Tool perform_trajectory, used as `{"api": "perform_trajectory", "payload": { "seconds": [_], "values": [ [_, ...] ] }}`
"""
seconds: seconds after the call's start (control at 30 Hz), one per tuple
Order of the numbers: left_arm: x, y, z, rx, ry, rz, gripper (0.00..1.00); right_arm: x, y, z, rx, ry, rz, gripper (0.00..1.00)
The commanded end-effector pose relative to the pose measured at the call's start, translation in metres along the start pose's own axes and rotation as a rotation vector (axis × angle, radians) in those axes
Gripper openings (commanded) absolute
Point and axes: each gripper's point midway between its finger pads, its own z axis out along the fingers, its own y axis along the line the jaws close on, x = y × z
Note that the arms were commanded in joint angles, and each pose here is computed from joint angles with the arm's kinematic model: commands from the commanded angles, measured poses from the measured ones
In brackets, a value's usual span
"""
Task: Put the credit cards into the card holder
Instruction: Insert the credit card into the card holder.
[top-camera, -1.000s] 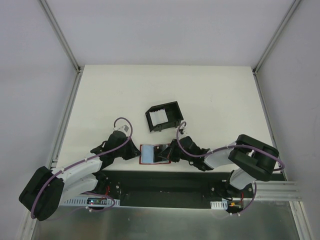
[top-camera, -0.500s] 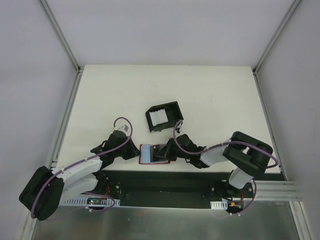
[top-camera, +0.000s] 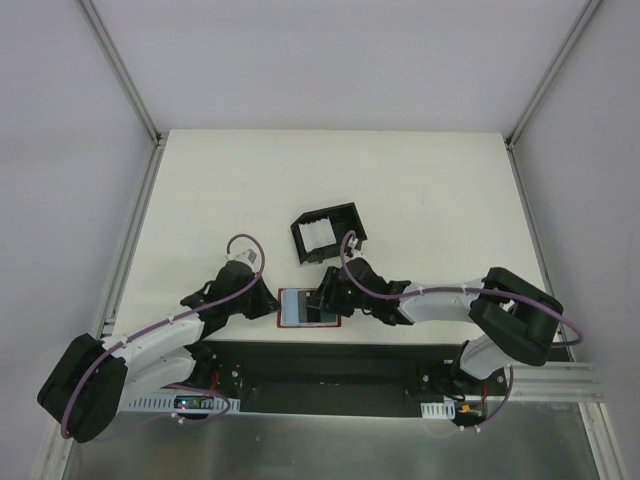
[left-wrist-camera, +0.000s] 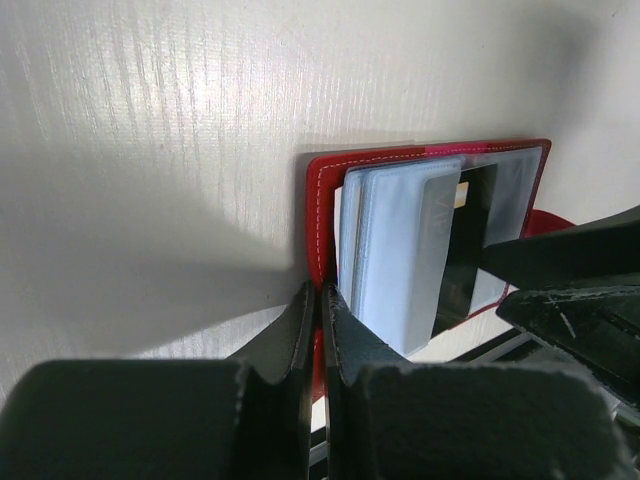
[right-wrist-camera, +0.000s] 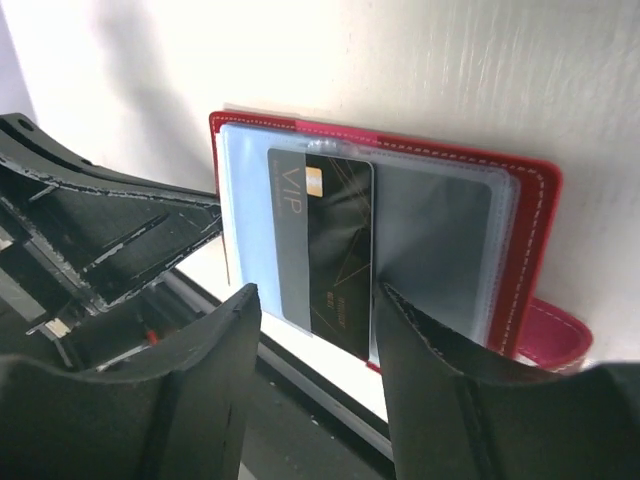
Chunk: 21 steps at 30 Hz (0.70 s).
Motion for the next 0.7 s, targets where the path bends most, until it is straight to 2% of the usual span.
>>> {"api": "perform_trajectory", "payload": {
  "seconds": [0.0,0.27,0.67],
  "values": [
    [0.001,0.003,-0.002,-0.023,0.008,0.033,0.0,-0.009,-0.021,-0.011,0.172,-0.023,-0.131,0.52],
    [-0.001,-0.001,-0.002,-0.015,0.01,0.046,0.0,0.003,-0.016,0.002,0.186,0.044,-0.169,0.5],
    [-0.001,-0.002,-0.003,-0.005,0.01,0.047,0.0,0.003,0.029,0.018,0.017,0.071,-0.192,0.42]
  ]
}}
